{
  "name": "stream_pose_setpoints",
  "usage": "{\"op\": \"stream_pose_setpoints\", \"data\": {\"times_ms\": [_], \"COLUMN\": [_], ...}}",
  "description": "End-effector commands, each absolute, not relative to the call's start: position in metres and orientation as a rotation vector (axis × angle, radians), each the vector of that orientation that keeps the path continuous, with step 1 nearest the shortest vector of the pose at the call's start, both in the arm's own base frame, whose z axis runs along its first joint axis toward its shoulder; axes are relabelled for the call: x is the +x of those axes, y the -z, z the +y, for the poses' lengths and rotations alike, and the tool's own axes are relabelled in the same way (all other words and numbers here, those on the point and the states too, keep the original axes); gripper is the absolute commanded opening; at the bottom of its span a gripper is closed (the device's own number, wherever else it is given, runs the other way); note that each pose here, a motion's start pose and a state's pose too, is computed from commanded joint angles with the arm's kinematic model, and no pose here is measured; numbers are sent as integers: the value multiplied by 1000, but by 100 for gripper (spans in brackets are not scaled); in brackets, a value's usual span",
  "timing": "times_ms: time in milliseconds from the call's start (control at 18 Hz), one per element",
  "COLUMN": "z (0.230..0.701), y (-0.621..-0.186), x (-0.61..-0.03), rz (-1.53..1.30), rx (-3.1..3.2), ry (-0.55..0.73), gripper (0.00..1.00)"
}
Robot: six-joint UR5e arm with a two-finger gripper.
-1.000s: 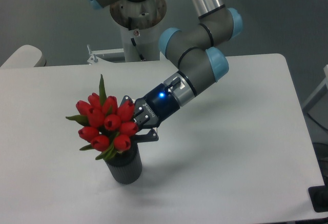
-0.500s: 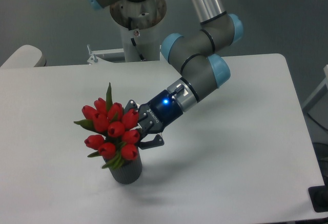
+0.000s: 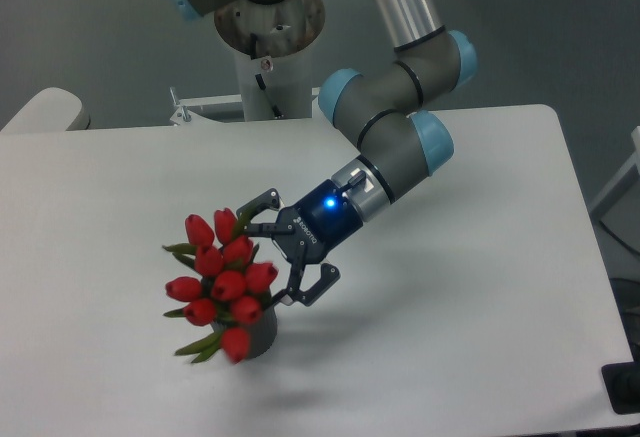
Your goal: Insert the flowers into the vase
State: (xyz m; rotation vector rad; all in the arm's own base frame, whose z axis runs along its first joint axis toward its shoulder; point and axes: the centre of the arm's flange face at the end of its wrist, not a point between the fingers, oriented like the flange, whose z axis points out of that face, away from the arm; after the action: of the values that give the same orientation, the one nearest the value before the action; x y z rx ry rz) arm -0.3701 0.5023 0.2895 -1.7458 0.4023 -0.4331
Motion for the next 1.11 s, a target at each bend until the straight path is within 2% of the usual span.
{"op": "stream_pose_setpoints", "data": {"times_ms": [444, 833, 1111], "z": [474, 432, 424], "y": [-299, -317, -333], "x": [-396, -423, -450], "rz": [389, 432, 464], "rx": [-1772, -1964, -2115], "ry": [336, 116, -26], "gripper": [100, 100, 100]}}
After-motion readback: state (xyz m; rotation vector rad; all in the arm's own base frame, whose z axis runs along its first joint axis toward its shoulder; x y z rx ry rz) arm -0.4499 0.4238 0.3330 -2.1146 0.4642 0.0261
